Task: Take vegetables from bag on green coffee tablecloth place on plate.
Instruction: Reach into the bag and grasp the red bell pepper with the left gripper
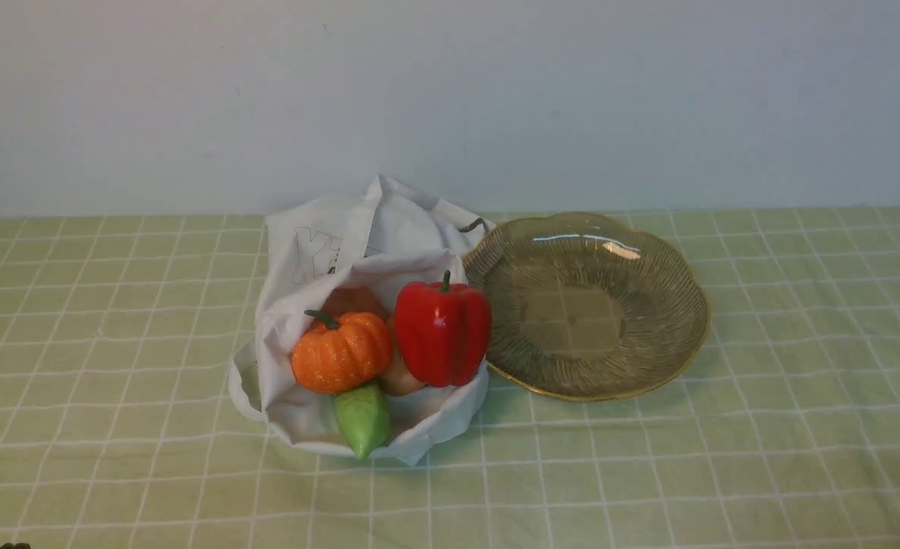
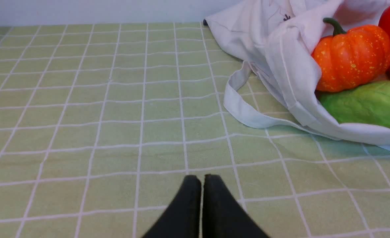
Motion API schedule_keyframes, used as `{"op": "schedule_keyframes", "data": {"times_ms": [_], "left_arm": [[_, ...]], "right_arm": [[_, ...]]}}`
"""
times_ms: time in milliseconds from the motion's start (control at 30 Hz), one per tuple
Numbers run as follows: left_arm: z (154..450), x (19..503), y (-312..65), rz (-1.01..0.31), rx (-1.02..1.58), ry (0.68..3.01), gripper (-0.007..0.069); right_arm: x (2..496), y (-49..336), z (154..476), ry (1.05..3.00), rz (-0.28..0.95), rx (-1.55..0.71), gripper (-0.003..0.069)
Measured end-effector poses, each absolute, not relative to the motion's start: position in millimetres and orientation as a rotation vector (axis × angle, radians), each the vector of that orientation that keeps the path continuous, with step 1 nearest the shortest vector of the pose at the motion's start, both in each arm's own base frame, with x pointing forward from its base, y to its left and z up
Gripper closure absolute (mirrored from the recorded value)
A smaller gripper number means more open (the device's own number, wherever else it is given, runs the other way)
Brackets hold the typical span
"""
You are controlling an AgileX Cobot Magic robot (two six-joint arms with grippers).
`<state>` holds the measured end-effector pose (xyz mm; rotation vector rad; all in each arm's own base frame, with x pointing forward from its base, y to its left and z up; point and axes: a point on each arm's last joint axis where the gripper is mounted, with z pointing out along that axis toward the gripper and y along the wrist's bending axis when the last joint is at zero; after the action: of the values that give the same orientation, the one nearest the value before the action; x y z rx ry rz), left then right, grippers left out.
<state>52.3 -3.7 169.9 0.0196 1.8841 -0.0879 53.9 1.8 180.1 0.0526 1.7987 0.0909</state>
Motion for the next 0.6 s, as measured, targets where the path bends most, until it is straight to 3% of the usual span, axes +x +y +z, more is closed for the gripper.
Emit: {"op": "schedule_keyframes", "data": {"times_ms": [600], "left_arm": [[169.9,52.2,-4.5,-0.117,-0.002,1.885,0.0629]], "right_arm": [[53.9,1.8,180.1,1.799,0.091,0.053,0.0676]]}}
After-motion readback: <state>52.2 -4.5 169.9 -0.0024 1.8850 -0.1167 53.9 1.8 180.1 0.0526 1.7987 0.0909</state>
